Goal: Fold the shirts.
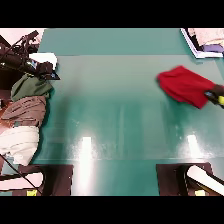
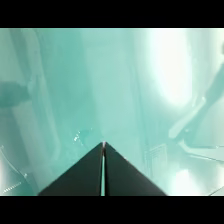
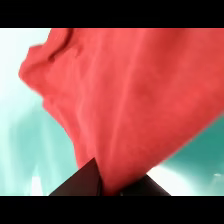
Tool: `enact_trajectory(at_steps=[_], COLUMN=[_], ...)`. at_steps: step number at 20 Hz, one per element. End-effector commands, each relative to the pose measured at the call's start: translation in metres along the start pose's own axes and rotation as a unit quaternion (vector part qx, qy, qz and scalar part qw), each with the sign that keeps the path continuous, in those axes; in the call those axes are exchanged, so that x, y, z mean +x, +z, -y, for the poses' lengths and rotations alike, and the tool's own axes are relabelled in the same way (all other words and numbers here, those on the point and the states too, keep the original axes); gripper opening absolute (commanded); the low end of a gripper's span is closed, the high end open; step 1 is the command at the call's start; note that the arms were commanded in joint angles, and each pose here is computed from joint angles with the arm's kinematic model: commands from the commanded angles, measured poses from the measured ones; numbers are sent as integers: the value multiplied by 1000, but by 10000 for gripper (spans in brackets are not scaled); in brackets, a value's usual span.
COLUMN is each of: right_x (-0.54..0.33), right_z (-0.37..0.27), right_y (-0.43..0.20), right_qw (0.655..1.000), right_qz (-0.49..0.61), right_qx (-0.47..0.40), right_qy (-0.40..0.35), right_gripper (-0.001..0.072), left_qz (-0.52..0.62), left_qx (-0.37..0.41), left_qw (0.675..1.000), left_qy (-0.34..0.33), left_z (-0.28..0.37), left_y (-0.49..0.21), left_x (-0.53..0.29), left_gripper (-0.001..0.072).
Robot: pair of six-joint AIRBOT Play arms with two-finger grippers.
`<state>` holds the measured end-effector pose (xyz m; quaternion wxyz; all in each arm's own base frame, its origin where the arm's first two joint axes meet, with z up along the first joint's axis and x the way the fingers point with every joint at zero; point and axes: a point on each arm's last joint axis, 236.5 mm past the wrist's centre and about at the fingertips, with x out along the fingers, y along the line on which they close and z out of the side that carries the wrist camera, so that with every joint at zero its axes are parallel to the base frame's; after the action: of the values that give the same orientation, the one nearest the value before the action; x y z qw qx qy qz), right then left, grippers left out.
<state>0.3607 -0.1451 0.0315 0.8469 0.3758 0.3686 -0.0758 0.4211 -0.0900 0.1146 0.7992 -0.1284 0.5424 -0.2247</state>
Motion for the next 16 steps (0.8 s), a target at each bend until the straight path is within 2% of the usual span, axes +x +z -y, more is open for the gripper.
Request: enact_trajectory(at_steps=[1, 5, 9, 10, 11, 12, 14, 16], right_x=[-55, -66, -71, -78, -90, -103, -134, -153], right_z=[92, 123, 139, 149, 162, 173, 190, 189], right_y=[13, 9, -18, -25, -32, -38, -39, -26], right_qw=[991, 985, 982, 978, 972, 962, 941, 933], right_qz=[72, 71, 10, -12, -38, -64, -90, -76], right_qx=[65, 104, 92, 76, 54, 37, 32, 50], right_qy=[-96, -118, -165, -192, -228, -261, -326, -348], right_gripper=[18, 18, 22, 54, 284, 447, 461, 457], left_qz=[1, -3, -3, -3, -3, -3, -3, -3], left_qx=[-7, -7, -6, -6, -5, -2, -2, -2], left_qw=[1000, 1000, 1000, 1000, 1000, 1000, 1000, 1000], left_qy=[-3, -4, -3, -3, -3, -4, -3, -4], left_z=[2, 2, 2, 2, 2, 2, 2, 2], left_y=[0, -1, -1, -1, -1, -2, -2, -2], left_x=[0, 0, 0, 0, 0, 0, 0, 0], left_gripper=[23, 23, 23, 23, 23, 23, 23, 23])
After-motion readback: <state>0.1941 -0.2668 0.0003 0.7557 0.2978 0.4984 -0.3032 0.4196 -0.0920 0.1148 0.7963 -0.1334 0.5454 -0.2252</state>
